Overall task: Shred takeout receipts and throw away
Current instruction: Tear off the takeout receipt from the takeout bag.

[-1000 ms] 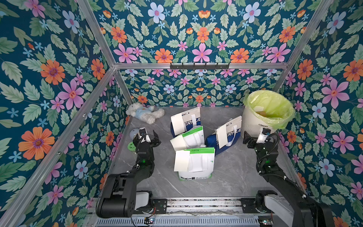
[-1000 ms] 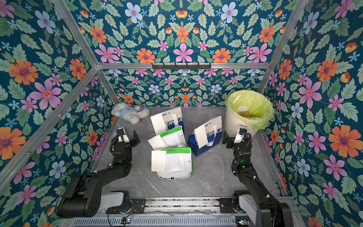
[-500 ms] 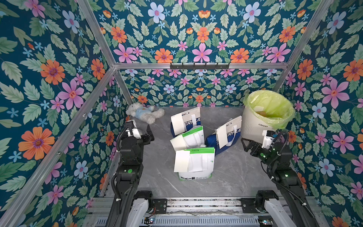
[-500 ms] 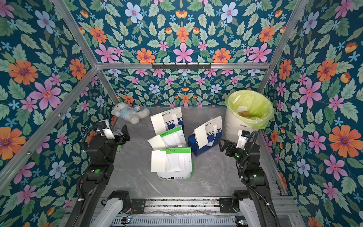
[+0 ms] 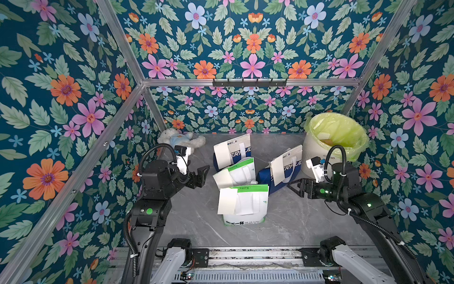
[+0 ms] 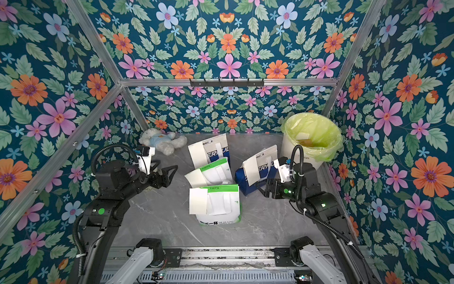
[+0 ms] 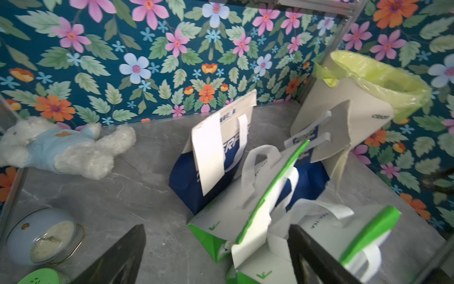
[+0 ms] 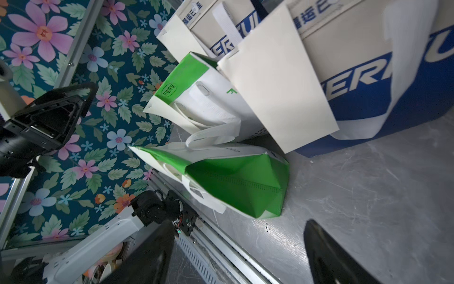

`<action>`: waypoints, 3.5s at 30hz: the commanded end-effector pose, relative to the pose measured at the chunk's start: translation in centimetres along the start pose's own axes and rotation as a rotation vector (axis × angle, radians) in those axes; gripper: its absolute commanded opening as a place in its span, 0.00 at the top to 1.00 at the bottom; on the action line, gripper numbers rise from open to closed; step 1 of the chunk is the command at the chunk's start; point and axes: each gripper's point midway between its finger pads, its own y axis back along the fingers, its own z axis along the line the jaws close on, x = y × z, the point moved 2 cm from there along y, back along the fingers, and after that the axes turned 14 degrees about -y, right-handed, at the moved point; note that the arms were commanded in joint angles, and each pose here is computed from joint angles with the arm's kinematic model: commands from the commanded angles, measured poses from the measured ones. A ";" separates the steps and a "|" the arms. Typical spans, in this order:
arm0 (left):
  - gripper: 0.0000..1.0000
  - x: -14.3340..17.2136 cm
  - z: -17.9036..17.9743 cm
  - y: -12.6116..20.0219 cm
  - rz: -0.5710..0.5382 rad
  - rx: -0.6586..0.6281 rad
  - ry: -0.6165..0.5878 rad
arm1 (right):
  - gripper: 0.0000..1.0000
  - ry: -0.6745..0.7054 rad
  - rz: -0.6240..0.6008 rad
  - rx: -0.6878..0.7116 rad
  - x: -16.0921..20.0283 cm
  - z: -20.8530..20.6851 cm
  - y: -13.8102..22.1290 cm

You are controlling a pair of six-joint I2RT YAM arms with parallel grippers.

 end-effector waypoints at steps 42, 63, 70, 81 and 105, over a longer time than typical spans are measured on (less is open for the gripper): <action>0.45 7.0 -8.7 -4.5 0.438 0.287 -0.125 | 0.35 0.155 0.279 0.013 6.8 10.5 -14.4; 0.36 4.7 -9.0 -4.2 0.310 0.280 -0.056 | 0.40 0.184 0.270 -0.020 7.1 11.7 -15.5; 0.24 4.3 -7.0 -2.6 0.318 0.157 -0.065 | 0.40 0.192 0.269 -0.006 7.5 11.3 -15.7; 0.40 6.5 -5.4 -0.9 0.447 0.029 0.015 | 0.43 0.211 0.254 -0.020 7.5 11.6 -17.2; 0.66 11.2 -6.6 -2.2 0.552 0.049 0.184 | 0.50 0.288 0.267 0.058 7.9 12.4 -20.5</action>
